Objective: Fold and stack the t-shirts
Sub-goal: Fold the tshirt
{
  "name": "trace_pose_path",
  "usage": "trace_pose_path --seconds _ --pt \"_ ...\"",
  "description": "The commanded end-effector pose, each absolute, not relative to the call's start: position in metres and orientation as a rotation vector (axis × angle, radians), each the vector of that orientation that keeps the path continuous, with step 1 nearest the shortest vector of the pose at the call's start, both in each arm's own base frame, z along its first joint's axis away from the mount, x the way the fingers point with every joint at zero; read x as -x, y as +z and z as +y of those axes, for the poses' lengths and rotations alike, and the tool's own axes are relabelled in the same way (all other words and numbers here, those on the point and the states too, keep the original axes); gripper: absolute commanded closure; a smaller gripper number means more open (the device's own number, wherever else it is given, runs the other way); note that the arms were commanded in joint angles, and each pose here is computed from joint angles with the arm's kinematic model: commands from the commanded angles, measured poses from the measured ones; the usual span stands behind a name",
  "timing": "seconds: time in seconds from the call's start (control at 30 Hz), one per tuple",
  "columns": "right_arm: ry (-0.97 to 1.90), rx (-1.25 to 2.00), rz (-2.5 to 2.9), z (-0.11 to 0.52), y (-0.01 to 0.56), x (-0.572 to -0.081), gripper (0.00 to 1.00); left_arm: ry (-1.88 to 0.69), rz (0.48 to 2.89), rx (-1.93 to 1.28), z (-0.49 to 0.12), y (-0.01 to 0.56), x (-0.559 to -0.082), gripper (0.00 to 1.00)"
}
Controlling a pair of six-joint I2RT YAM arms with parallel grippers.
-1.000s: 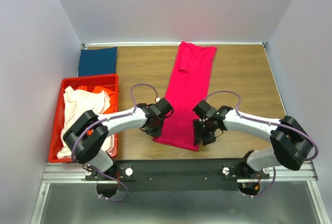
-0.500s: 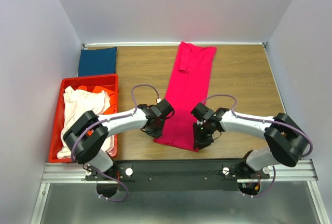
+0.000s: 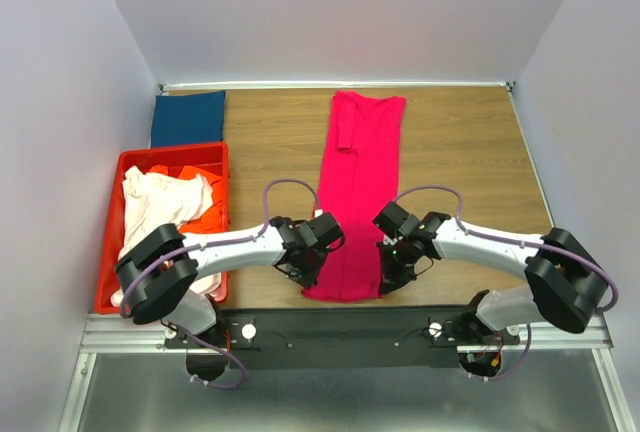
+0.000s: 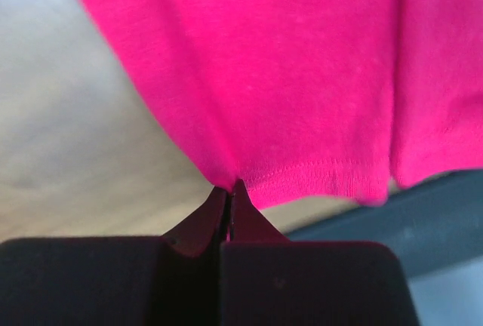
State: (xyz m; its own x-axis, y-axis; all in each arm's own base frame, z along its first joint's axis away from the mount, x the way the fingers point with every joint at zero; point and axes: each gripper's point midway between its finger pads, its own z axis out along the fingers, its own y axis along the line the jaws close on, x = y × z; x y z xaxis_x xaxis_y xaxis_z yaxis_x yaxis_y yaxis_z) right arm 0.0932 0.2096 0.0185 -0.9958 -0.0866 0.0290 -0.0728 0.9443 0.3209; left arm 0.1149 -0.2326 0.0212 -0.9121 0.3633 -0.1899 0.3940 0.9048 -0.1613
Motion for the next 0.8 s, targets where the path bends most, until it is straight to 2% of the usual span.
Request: trace_pose_path --seconds 0.0,0.13,0.17,0.4,0.6,0.77 --pt "-0.512 -0.195 -3.065 0.202 0.038 -0.086 0.99 -0.422 2.967 -0.602 -0.233 0.042 -0.082 1.0" --pt "-0.419 -0.216 -3.206 0.199 0.05 -0.115 0.99 -0.502 2.87 -0.57 -0.252 0.062 -0.111 1.0" --pt "-0.401 -0.219 -3.289 0.202 0.06 -0.135 0.99 -0.514 2.845 -0.592 -0.26 0.061 -0.121 1.0" --pt "-0.132 -0.206 -3.528 0.173 0.086 -0.241 0.99 -0.461 2.619 -0.462 -0.29 0.09 -0.234 1.0" --pt "0.114 -0.133 -3.726 0.138 0.118 -0.338 0.99 -0.376 2.46 -0.27 -0.276 0.118 -0.329 1.0" --pt "0.14 -0.112 -3.801 0.135 0.115 -0.384 0.99 -0.342 2.392 -0.213 -0.277 0.116 -0.378 1.0"
